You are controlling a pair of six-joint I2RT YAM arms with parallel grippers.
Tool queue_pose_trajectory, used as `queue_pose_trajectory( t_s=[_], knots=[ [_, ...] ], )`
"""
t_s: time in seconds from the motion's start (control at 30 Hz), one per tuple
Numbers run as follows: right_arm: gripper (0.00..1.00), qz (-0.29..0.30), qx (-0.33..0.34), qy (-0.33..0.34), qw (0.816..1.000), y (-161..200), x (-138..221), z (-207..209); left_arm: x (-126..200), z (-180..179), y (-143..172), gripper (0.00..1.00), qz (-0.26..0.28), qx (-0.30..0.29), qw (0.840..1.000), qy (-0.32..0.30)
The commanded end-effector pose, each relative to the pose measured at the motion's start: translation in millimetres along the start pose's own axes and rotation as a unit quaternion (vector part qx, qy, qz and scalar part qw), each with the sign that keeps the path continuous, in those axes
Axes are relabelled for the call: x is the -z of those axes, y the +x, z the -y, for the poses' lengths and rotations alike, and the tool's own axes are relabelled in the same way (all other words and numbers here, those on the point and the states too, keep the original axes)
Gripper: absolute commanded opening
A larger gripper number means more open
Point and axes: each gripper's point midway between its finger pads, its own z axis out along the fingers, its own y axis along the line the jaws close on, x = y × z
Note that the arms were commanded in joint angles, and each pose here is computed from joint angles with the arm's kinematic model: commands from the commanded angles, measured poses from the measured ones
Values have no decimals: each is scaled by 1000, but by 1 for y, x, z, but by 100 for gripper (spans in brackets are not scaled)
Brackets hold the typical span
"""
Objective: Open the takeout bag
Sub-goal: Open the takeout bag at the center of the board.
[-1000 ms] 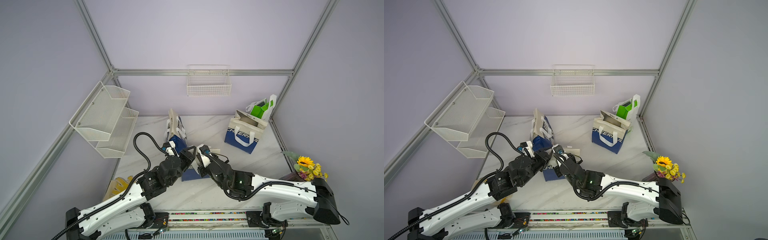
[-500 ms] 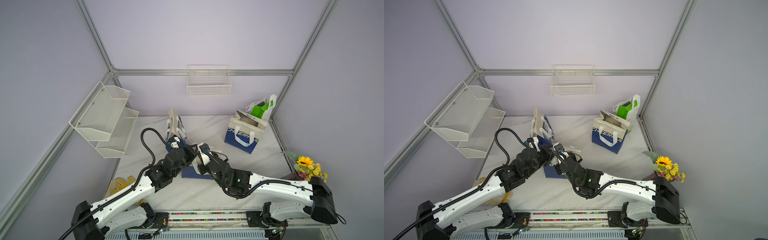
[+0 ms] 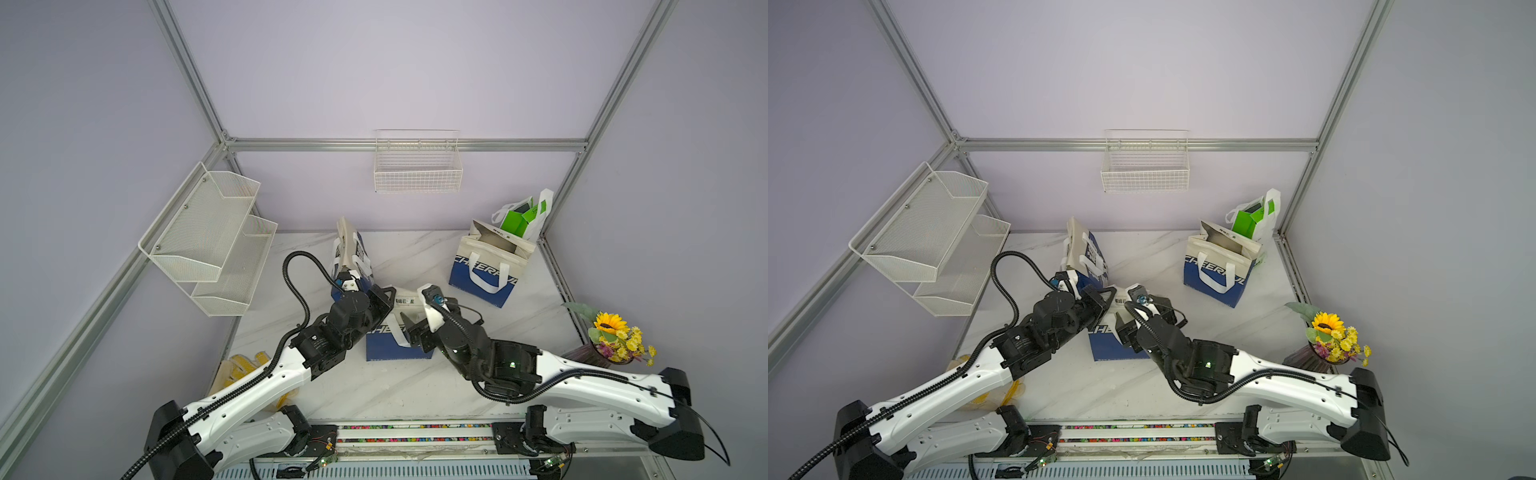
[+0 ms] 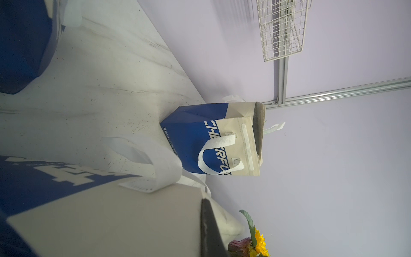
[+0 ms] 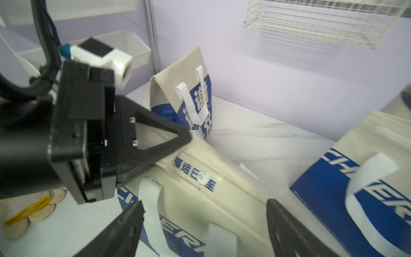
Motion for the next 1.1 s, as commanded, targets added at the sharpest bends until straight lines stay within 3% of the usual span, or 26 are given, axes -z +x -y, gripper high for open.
queue_pose_trajectory(
  t_s=[0.0, 0.1, 0.23, 0.3, 0.77, 0.83, 0.9, 1.0, 1.07],
  knots=[
    [89, -35, -29, 43, 998, -1, 22, 30, -3, 31, -4, 0, -6, 7, 999, 35],
    [89, -68, -36, 61, 995, 8, 23, 34, -9, 32, -3, 0, -10, 8, 999, 34],
    [89, -78, -28, 43, 996, 13, 18, 24, -10, 38, -4, 37, -8, 14, 999, 43],
    [89, -77, -30, 39, 996, 13, 17, 22, -11, 40, -3, 43, -10, 12, 999, 44],
    [86, -59, -55, 48, 996, -5, 15, 28, 3, 9, 9, 47, -42, 2, 999, 0],
    [85, -67, -60, 55, 994, -2, 11, 31, 7, 8, 11, 56, -46, -8, 999, -9],
    [83, -72, -62, 53, 994, 0, 9, 30, 10, 4, 13, 53, -50, -15, 998, -19],
    [80, -79, -47, 26, 995, 4, 4, 18, 12, -2, 14, 32, -51, -20, 998, -32],
    [81, -73, -17, -32, 997, 6, -2, -5, 12, -2, 16, 21, -56, -21, 998, -31]
  ],
)
